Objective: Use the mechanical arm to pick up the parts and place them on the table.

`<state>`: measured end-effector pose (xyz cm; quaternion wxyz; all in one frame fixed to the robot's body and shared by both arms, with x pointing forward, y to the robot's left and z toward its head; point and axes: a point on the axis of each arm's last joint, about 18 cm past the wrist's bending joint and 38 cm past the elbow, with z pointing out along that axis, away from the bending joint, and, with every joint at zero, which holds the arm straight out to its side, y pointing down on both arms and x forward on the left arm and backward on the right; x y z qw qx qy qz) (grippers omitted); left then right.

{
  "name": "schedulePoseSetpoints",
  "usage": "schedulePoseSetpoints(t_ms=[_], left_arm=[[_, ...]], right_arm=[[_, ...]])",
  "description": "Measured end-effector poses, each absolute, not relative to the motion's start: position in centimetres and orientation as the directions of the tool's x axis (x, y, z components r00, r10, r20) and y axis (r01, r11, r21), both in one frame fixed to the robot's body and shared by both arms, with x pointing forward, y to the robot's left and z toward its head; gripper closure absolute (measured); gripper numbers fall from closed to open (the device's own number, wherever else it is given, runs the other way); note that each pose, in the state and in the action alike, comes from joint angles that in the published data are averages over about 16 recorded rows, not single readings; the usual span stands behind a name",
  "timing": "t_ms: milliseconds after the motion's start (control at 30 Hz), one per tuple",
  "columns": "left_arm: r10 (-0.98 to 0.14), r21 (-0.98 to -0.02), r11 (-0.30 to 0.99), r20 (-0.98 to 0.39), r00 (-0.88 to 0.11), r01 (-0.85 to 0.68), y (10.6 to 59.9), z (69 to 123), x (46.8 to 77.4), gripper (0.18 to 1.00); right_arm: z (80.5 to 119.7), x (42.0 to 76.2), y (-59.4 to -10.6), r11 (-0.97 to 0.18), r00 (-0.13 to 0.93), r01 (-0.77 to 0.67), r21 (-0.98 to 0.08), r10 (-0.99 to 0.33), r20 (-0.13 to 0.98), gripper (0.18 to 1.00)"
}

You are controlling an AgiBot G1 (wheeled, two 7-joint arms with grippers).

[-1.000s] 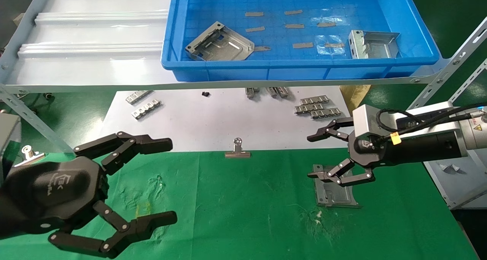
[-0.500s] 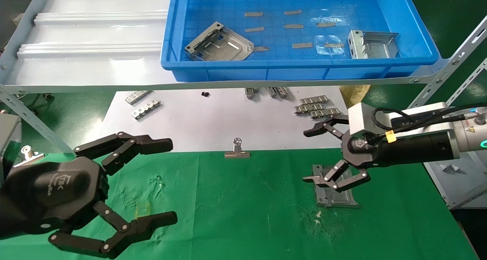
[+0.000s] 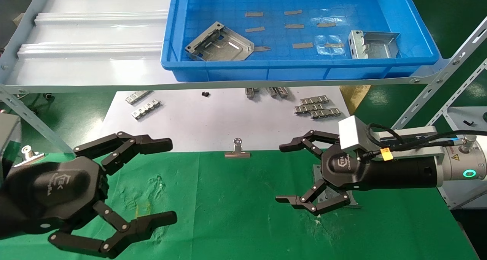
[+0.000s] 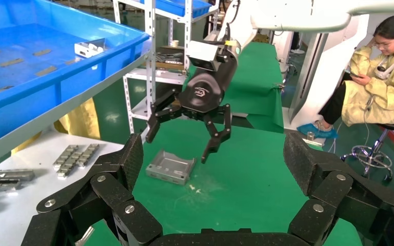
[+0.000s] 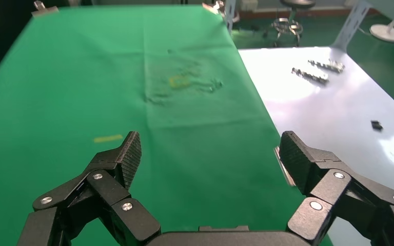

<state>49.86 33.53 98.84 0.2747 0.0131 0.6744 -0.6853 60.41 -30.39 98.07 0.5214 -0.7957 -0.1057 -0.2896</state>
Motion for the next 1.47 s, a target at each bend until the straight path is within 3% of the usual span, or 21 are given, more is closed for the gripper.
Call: schedulePoseSetpoints(t_ms=[767,1467], left_arm=[[-0.359,-0.917,0.06,-0.389,-0.849,0.394,33.5,98.8,49.9,0.184],[-0.359,-0.917,0.06,-0.388,-0.849,0.394,33.5,98.8,49.9,0.184]], right_arm=[[98.0,54.3,-29.4,-0.189,0.856,0.459,-0.868,-0.169,0.489,0.179],[99.1,48.0,-30.2,-0.113,0.861,0.464,-0.879,-0.177,0.477,0.179]])
